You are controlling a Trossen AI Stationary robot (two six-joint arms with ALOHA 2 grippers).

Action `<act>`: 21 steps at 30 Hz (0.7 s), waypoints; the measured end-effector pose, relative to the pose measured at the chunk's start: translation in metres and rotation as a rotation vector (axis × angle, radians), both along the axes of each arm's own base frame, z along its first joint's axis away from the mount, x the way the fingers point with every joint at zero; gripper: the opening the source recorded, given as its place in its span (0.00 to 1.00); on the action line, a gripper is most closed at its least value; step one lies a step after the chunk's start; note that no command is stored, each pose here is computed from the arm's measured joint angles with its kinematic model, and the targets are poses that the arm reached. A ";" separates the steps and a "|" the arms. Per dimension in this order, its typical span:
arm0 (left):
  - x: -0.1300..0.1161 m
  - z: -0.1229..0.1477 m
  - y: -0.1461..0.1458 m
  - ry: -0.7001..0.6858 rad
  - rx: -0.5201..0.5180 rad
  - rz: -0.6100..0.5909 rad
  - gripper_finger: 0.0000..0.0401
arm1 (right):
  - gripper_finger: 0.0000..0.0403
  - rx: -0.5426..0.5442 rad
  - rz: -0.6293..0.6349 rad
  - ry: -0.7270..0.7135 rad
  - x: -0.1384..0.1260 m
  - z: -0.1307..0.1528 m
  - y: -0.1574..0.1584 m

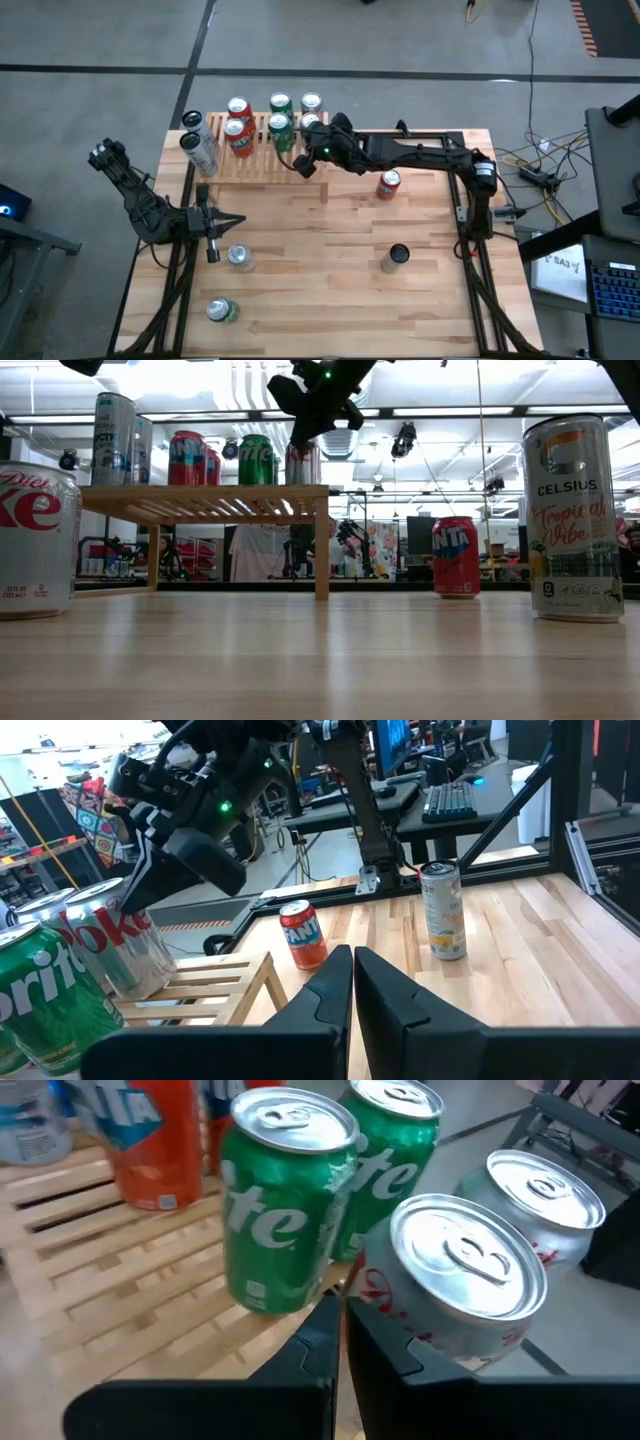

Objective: Place canned beverage on shelf
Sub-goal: Put the orange soda can on the shelf aligned with the other orange soda can

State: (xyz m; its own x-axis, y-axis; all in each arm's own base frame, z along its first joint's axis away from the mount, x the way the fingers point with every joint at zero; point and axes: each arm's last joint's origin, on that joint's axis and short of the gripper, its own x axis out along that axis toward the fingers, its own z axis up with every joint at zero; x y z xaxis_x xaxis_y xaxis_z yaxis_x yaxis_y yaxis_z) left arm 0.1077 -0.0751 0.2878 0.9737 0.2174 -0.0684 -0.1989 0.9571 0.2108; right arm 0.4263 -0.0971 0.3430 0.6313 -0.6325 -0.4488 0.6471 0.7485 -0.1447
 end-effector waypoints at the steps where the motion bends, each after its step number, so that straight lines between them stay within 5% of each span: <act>1: 0.000 0.000 0.000 0.000 0.000 0.000 0.00 | 0.03 -0.001 0.009 0.000 0.000 0.001 0.003; 7: 0.000 0.000 0.000 0.000 0.000 0.001 0.00 | 0.03 0.020 0.184 -0.031 0.000 0.028 0.029; 13: 0.000 0.000 0.000 -0.003 -0.006 0.001 0.00 | 0.03 0.228 0.421 0.031 -0.015 0.055 0.055; 21: 0.001 0.003 -0.001 -0.025 -0.032 0.002 0.00 | 0.03 0.428 0.385 0.367 -0.059 0.065 0.072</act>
